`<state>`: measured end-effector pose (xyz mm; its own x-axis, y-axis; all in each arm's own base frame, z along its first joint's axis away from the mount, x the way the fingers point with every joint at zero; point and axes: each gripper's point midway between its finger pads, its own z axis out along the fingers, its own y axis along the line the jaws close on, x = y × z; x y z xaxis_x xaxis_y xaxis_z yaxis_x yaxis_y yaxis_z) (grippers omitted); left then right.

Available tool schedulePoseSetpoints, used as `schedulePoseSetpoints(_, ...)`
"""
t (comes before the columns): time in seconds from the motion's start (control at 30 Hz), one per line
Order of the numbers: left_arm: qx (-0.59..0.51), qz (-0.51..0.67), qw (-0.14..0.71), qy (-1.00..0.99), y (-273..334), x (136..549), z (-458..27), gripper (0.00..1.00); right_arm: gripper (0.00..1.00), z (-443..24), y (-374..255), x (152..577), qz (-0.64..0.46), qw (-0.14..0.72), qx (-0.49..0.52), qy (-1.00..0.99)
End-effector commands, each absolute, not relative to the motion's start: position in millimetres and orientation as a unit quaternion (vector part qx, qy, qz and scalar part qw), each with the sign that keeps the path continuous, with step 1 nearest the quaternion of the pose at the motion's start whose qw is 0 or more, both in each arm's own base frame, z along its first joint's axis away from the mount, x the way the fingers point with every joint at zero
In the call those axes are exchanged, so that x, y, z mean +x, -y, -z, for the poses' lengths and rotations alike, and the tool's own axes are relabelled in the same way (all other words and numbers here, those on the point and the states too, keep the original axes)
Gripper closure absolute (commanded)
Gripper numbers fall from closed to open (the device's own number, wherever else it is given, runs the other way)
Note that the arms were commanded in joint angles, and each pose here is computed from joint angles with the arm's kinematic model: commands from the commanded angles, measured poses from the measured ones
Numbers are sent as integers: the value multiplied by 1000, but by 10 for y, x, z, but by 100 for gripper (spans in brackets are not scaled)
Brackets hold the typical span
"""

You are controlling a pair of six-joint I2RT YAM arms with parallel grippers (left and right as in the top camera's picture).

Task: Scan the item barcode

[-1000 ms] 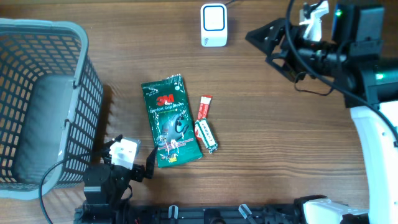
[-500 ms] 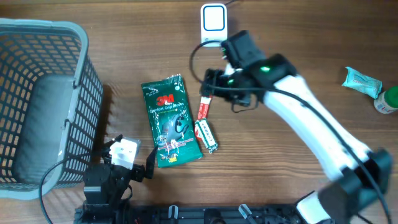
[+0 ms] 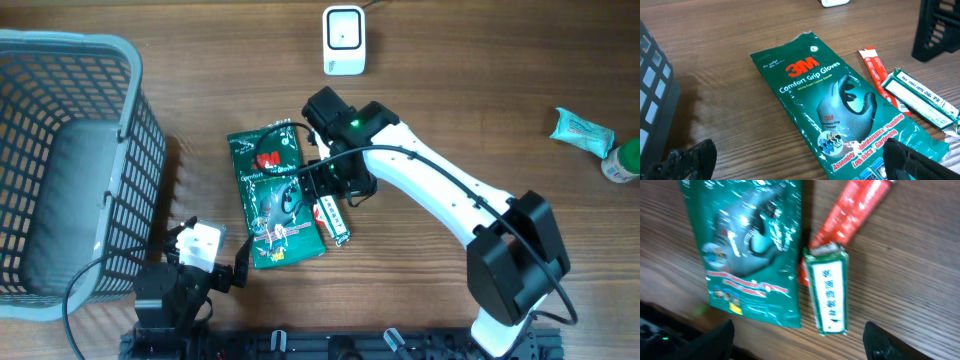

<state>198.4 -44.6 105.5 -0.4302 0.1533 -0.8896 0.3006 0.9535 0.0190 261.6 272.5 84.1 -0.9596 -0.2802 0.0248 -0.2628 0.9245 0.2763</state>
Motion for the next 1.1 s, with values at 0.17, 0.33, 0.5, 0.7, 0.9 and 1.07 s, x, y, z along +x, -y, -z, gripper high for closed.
schedulePoseSetpoints(0.17,135,80,518,-841,469,1981,-1051,0,13,-327,-2360,2289,75,86,141,983)
schedulePoseSetpoints(0.33,135,80,518,-841,469,1981,-1052,0,15,-148,-2524,2105,145,112,140,973)
schedulePoseSetpoints(0.5,135,80,518,-841,469,1981,-1051,0,41,-69,-2592,2136,164,100,126,973)
schedulePoseSetpoints(0.7,135,80,518,-841,469,1981,-1051,0,78,-39,-2574,2250,144,85,45,985)
schedulePoseSetpoints(0.9,135,80,518,-841,469,1981,-1052,0,93,-14,-2465,2339,104,99,-202,969)
schedulePoseSetpoints(1.07,135,80,518,-841,469,1981,-1051,0,96,-9,-2346,2385,72,120,-420,897)
